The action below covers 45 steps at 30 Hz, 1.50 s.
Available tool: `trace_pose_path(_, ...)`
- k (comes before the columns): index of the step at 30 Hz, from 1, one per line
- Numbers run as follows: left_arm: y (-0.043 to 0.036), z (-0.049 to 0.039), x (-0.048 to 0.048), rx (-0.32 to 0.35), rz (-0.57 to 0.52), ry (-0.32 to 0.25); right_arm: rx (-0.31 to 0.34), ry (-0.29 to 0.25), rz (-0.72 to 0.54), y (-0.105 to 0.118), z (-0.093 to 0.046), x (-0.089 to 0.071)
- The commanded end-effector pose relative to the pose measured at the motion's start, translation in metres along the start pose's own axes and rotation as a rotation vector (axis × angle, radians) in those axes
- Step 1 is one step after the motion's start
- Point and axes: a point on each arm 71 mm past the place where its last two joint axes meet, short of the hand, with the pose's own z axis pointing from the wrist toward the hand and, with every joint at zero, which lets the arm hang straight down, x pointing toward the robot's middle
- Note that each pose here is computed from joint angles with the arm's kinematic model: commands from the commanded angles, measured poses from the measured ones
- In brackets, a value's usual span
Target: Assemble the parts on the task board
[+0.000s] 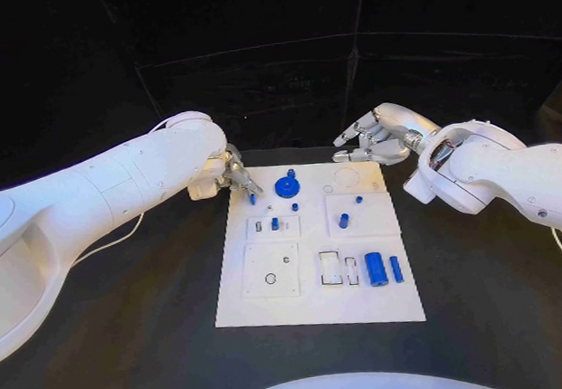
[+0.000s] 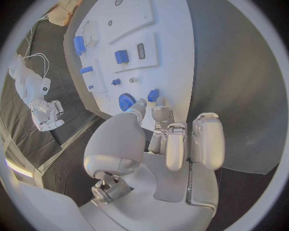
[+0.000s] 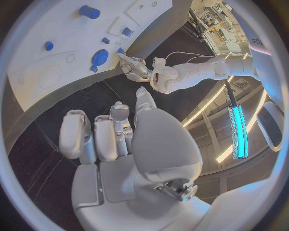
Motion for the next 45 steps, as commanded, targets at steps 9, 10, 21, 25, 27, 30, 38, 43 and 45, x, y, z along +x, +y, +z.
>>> trace_pose_path(9, -0.0022, -0.0003, 0.0016, 0.003, 0.023, 0.025, -0.011, 0.004, 0.002, 0.002, 0.001, 0.0)
trace_pose_path(10, -0.0023, -0.0003, 0.0017, 0.004, 0.024, 0.026, -0.011, 0.004, 0.002, 0.002, 0.001, 0.0)
trace_pose_path(21, -0.0047, 0.0, 0.0017, 0.033, 0.018, 0.016, -0.013, 0.005, 0.003, 0.003, 0.001, 0.0)
trace_pose_path(25, -0.0056, 0.0, 0.0015, 0.051, 0.013, 0.009, -0.014, 0.005, 0.003, 0.003, 0.001, 0.0)
trace_pose_path(27, -0.006, -0.0001, 0.0013, 0.063, 0.009, 0.003, -0.014, 0.005, 0.003, 0.003, 0.001, 0.0)
trace_pose_path(30, -0.0058, -0.0008, 0.001, 0.08, 0.003, -0.009, -0.014, 0.005, 0.003, 0.003, 0.001, 0.0)
trace_pose_path(38, 0.0036, -0.011, 0.0005, 0.12, -0.029, -0.059, -0.011, 0.002, 0.002, 0.001, 0.0, -0.001)
trace_pose_path(43, 0.008, -0.0233, 0.0039, 0.155, -0.041, -0.092, -0.008, -0.001, 0.001, 0.0, -0.001, -0.002)
trace_pose_path(45, 0.0084, -0.0278, 0.0066, 0.171, -0.044, -0.1, -0.007, -0.002, 0.0, -0.001, -0.001, -0.003)
